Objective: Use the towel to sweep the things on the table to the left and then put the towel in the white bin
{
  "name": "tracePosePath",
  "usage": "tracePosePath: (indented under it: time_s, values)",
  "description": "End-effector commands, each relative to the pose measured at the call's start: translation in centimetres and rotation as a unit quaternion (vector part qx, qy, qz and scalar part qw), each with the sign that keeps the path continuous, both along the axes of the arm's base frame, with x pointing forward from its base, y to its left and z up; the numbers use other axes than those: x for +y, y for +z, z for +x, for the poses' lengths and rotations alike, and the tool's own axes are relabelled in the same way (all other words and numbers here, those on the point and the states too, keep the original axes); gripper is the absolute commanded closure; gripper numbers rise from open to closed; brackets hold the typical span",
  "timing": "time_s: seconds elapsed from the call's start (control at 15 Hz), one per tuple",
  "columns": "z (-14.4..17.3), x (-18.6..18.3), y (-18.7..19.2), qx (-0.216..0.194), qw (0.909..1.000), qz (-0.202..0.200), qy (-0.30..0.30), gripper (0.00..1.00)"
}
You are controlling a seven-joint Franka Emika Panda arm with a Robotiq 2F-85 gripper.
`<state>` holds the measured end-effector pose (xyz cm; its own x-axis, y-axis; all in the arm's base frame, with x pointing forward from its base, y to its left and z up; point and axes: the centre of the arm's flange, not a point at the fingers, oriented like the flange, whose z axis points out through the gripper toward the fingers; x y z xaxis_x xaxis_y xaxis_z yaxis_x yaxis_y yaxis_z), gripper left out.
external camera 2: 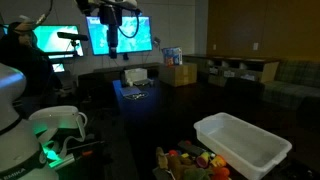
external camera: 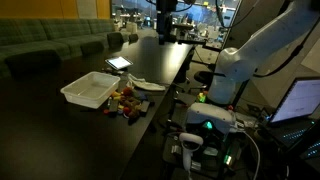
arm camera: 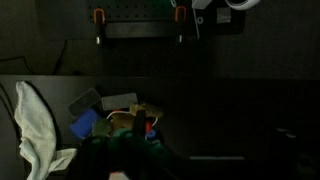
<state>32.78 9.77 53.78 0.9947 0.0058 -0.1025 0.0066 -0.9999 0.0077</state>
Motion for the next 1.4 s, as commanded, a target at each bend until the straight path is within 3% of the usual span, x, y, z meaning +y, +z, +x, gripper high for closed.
tracePosePath:
  time_s: [0.0,0.33,0.53,0.87,1.33]
  values:
    - [0.0,0.0,0.2,-0.003,1.0,0.0,0.0,0.0]
    - [0.1,-0.1,0.3,-0.009,0.9999,-0.003,-0.006,0.0]
    - [1.7,-2.4,-1.0,-0.011,0.9998,-0.009,-0.011,0.0]
    - [6.6,-10.3,-4.1,-0.037,0.999,-0.019,-0.014,0.0]
    - [14.1,-20.8,-13.4,-0.103,0.9938,-0.042,0.0,0.0]
